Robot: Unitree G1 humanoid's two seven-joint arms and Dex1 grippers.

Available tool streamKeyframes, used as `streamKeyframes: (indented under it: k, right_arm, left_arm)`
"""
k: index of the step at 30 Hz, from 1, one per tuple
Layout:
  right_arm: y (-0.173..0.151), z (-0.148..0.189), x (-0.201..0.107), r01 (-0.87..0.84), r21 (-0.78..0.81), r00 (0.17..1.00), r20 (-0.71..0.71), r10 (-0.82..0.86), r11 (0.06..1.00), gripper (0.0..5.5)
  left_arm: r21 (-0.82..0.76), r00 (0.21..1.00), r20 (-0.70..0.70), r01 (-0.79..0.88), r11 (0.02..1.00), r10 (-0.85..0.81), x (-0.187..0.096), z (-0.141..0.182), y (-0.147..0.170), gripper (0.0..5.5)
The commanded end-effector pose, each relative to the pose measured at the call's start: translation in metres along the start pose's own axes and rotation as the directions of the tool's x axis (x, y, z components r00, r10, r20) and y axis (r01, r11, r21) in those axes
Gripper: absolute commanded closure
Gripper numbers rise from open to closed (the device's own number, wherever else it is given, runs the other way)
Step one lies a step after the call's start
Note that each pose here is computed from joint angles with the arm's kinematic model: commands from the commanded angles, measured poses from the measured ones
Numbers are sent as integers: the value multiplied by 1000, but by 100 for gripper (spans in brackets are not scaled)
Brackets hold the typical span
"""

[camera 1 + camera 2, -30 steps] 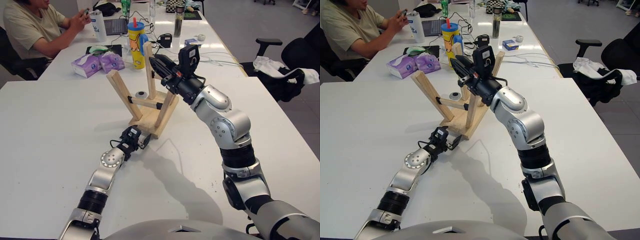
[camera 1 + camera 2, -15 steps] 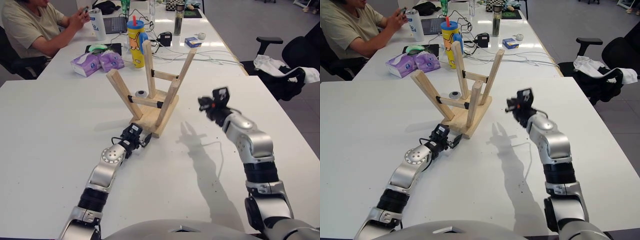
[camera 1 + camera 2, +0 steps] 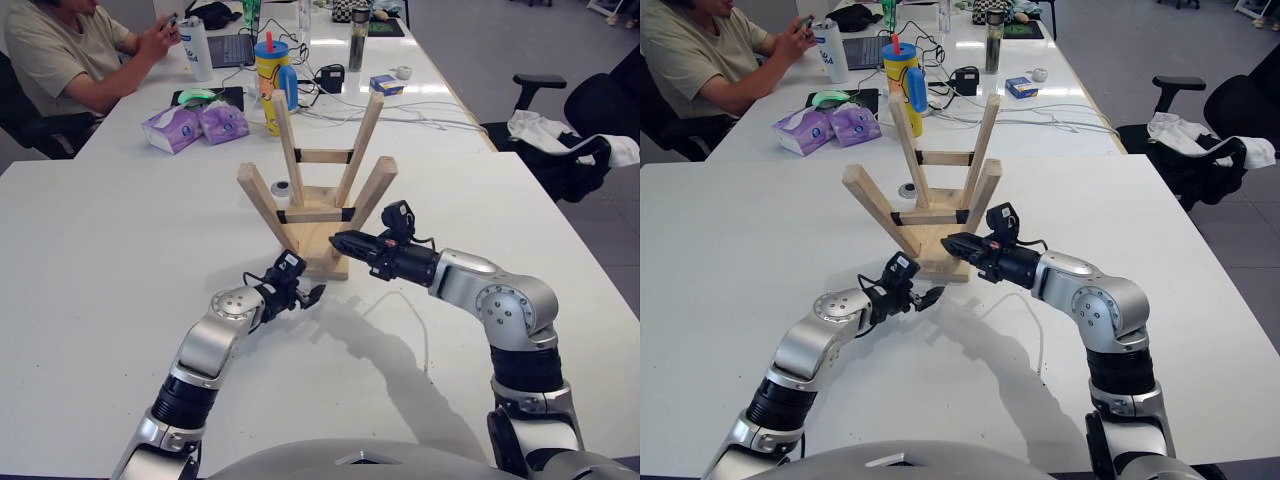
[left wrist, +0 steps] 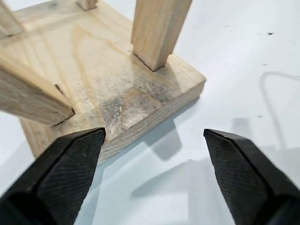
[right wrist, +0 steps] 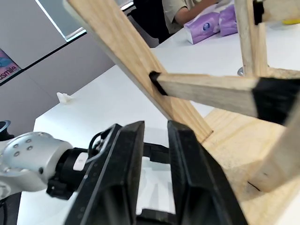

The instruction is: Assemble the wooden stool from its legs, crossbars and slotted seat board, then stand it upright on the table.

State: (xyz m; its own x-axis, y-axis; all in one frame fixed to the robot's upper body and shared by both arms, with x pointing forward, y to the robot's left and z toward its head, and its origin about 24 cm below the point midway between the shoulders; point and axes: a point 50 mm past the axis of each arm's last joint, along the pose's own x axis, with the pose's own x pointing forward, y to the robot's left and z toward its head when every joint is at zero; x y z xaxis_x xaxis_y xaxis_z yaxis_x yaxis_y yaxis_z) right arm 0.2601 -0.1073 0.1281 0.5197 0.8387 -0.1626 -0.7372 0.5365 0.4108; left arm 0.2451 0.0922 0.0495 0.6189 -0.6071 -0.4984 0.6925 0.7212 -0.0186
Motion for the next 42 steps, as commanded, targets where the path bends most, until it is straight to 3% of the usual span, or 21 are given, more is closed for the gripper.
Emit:
streamKeyframes:
  k: [1, 4, 6, 8, 10, 13, 16, 21, 24, 27, 28, 30, 32, 36, 42]
  right_arm:
    - [-6, -10, 2, 91, -1, 996, -16, -91, 996, 493]
    - [-4, -16, -7, 108, 1, 994, 10, -108, 994, 547]
    - [-2, -25, -21, 156, -36, 988, 22, -156, 987, 547]
    - [0, -33, -30, 214, -69, 976, 47, -211, 974, 547]
    - [-4, -38, -40, 315, -47, 947, 81, -311, 948, 547]
    - [-22, -42, -61, 549, -91, 834, 116, -539, 831, 547]
    - [-40, -23, -70, 683, -89, 722, 231, -652, 725, 547]
    - [-47, 37, -63, 746, -103, 619, 473, -627, 658, 547]
    - [-49, 47, -61, 768, -91, 582, 511, -633, 633, 547]
    - [-45, 50, -45, 740, -97, 611, 509, -606, 666, 547]
    - [-38, 52, -31, 695, -125, 657, 511, -555, 708, 547]
    - [4, 33, 26, 398, -244, 889, 342, -306, 884, 547]
    - [22, 16, 44, 278, -315, 951, 226, -213, 908, 547]
    - [-9, 3, 22, 383, -338, 924, 142, -356, 859, 547]
    - [-42, -5, -1, 463, -324, 882, 79, -464, 825, 547]
  left_arm:
    - [-28, 995, -82, -65, 997, 63, -6, -16, 9, 160]
    - [-40, 985, 88, -143, 989, 146, -31, 15, 9, 160]
    - [-78, 965, 197, -161, 984, 174, -56, 24, 5, 160]
    - [-214, 932, 293, -153, 965, 213, -79, 20, 5, 160]
    - [-293, 882, 315, -261, 920, 351, -104, 4, 15, 160]
    - [-304, 789, 287, -463, 833, 543, -120, -7, 31, 160]
    - [-315, 648, 331, -609, 728, 686, -123, 8, 52, 160]
    - [-281, 488, 430, -727, 626, 759, -118, 46, 79, 160]
    - [-246, 480, 434, -751, 613, 762, -110, 53, 91, 160]
    - [-230, 511, 413, -742, 630, 754, -101, 51, 92, 160]
    - [-211, 551, 407, -719, 662, 729, -92, 52, 89, 160]
    - [-115, 695, 418, -598, 793, 584, -54, 65, 66, 160]
    - [-86, 745, 425, -533, 842, 515, -37, 73, 50, 160]
    - [-59, 723, 381, -603, 796, 576, -45, 64, 61, 160]
    - [-67, 688, 207, -699, 712, 696, -70, 16, 85, 160]
